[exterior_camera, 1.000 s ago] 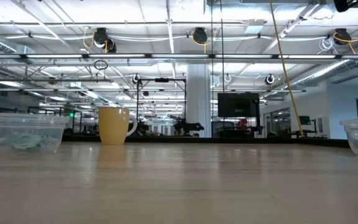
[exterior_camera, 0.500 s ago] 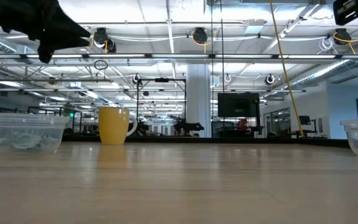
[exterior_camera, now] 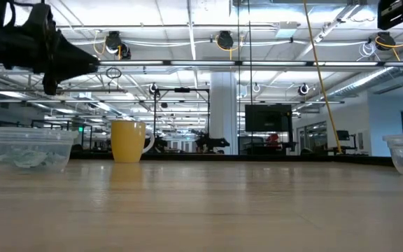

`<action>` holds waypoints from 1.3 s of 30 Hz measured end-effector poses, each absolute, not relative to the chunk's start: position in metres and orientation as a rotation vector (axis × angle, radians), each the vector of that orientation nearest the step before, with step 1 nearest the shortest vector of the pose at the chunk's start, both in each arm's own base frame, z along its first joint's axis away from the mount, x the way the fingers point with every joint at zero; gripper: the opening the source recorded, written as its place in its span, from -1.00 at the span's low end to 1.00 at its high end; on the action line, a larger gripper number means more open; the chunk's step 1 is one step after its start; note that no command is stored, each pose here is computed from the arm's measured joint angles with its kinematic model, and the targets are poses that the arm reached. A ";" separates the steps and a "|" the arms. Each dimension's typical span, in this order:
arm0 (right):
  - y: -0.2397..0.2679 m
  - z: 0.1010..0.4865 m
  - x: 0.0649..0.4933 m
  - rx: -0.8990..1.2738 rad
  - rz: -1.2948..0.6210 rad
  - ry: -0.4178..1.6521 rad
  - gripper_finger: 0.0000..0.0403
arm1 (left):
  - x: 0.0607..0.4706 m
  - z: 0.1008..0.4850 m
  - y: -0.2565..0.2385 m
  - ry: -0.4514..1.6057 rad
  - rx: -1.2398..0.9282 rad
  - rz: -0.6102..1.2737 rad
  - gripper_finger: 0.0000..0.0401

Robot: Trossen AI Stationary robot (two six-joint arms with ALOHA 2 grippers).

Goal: Pick and place items into bin
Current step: Return to Home Position

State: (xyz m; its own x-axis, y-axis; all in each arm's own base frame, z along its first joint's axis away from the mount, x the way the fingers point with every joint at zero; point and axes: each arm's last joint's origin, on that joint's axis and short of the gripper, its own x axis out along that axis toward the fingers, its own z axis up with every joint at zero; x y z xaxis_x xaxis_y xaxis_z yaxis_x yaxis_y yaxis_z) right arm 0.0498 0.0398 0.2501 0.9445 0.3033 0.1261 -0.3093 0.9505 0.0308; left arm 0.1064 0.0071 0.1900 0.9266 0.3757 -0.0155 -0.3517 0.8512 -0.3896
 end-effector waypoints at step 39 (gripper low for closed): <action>0.074 0.175 0.062 0.108 0.711 -0.031 -0.61 | 0.109 0.166 0.008 -0.058 -0.438 0.382 -0.44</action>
